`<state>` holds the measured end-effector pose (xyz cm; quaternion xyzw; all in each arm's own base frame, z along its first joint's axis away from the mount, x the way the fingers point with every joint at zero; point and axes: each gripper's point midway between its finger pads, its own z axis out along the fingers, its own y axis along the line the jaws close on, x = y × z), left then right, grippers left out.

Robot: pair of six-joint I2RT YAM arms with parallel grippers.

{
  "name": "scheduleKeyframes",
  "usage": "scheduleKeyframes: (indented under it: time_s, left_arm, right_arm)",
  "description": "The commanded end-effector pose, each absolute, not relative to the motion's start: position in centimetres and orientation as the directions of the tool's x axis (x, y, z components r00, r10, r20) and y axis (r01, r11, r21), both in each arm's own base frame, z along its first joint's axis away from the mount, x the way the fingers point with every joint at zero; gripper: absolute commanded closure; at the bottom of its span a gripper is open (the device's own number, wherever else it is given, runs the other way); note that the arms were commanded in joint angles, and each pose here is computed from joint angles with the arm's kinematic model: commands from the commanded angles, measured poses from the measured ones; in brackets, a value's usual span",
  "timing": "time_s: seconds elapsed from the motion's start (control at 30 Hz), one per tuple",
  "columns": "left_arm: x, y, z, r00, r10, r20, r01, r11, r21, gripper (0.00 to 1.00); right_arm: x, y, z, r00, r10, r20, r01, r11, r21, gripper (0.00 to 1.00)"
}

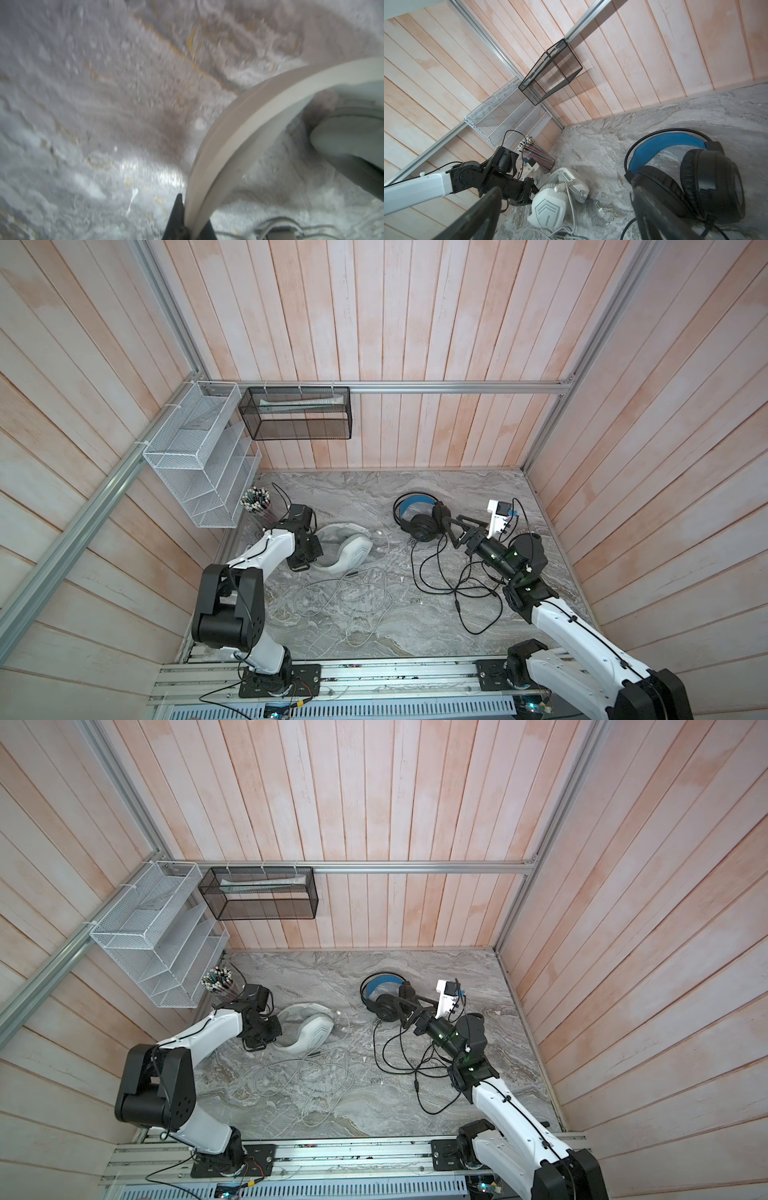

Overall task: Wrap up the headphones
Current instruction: 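Lower the left gripper and grasp the white headset band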

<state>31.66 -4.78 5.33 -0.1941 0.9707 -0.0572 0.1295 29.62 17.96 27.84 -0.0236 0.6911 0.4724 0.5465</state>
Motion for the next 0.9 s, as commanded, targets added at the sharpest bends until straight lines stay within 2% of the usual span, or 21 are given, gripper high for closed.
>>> scheduleKeyframes:
  time_s: [0.0,0.27,0.53,0.83,0.87]
  left_arm:
    - [30.7,-6.3,6.5,-0.821,-0.526,-0.224,-0.469,0.844,-0.262,1.00]
    - [28.3,-7.1,3.1,-0.824,-0.537,-0.180,-0.496,0.837,-0.230,1.00]
    - [28.6,-7.2,2.2,-0.837,-0.519,-0.173,-0.487,0.851,-0.197,0.80]
    - [29.6,-7.1,4.2,-0.851,-0.481,-0.213,-0.447,0.874,-0.188,0.60]
    - [29.9,-7.0,4.6,-0.853,-0.471,-0.223,-0.440,0.880,-0.178,0.51]
  right_arm:
    - [29.2,18.5,26.9,-0.412,0.454,-0.790,-0.548,0.569,0.613,0.00]
    - [28.8,19.5,26.0,-0.424,0.418,-0.804,-0.555,0.581,0.595,0.00]
    - [28.2,21.2,25.3,-0.447,0.376,-0.811,-0.582,0.567,0.583,0.00]
    - [28.1,21.8,25.0,-0.454,0.361,-0.814,-0.590,0.563,0.579,0.00]
    - [28.1,21.8,25.0,-0.455,0.360,-0.814,-0.592,0.561,0.579,0.00]
